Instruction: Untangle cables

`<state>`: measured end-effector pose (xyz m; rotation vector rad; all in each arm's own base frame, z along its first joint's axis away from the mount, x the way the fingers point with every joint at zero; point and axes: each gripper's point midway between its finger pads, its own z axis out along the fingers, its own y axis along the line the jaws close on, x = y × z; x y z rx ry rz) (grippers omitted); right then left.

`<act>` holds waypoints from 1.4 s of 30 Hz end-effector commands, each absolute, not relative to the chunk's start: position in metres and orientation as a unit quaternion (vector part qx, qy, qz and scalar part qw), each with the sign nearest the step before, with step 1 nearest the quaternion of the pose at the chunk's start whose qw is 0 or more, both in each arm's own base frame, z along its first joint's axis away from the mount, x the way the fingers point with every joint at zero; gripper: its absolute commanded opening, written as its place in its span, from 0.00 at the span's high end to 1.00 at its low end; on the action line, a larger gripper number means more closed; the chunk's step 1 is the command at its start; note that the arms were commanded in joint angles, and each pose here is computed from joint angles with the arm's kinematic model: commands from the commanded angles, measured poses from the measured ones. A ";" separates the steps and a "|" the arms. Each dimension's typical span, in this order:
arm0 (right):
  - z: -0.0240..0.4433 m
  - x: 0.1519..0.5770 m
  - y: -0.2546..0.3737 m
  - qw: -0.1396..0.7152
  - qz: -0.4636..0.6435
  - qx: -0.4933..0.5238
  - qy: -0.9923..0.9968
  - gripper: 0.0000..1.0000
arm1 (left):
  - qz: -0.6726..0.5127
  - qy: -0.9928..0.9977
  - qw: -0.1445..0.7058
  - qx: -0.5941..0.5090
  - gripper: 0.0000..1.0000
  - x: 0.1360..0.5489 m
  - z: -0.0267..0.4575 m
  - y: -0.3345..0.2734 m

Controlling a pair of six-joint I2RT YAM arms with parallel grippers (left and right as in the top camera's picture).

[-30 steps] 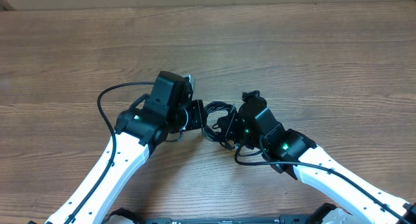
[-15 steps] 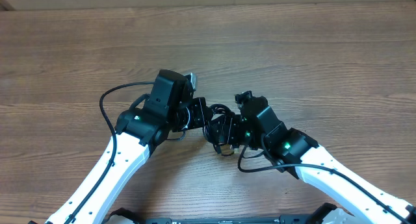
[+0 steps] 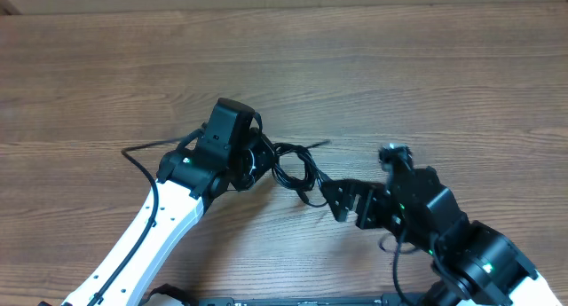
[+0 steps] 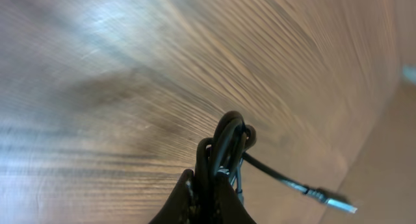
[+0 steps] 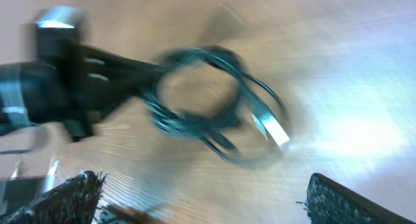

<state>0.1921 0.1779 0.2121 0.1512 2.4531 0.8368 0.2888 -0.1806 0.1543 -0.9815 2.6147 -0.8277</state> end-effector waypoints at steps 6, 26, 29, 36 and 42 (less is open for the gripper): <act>0.176 0.193 0.174 0.188 0.284 0.201 0.919 0.00 | -0.292 0.869 0.131 -0.376 0.96 0.300 0.165 -0.176; 0.117 0.195 0.203 0.056 0.242 0.283 0.926 0.00 | -0.364 0.895 0.222 -0.131 0.96 0.322 0.202 -0.202; 0.118 0.192 0.206 0.043 0.250 0.286 0.924 0.00 | -0.325 0.911 0.202 -0.151 0.83 0.313 0.185 -0.189; 0.118 0.194 0.205 0.048 0.247 0.287 0.924 0.00 | -0.265 0.938 0.139 -0.176 0.26 0.284 0.157 -0.171; 0.113 0.188 0.198 0.043 0.229 0.292 0.928 0.00 | -0.252 0.946 0.107 -0.175 0.01 0.268 0.150 -0.171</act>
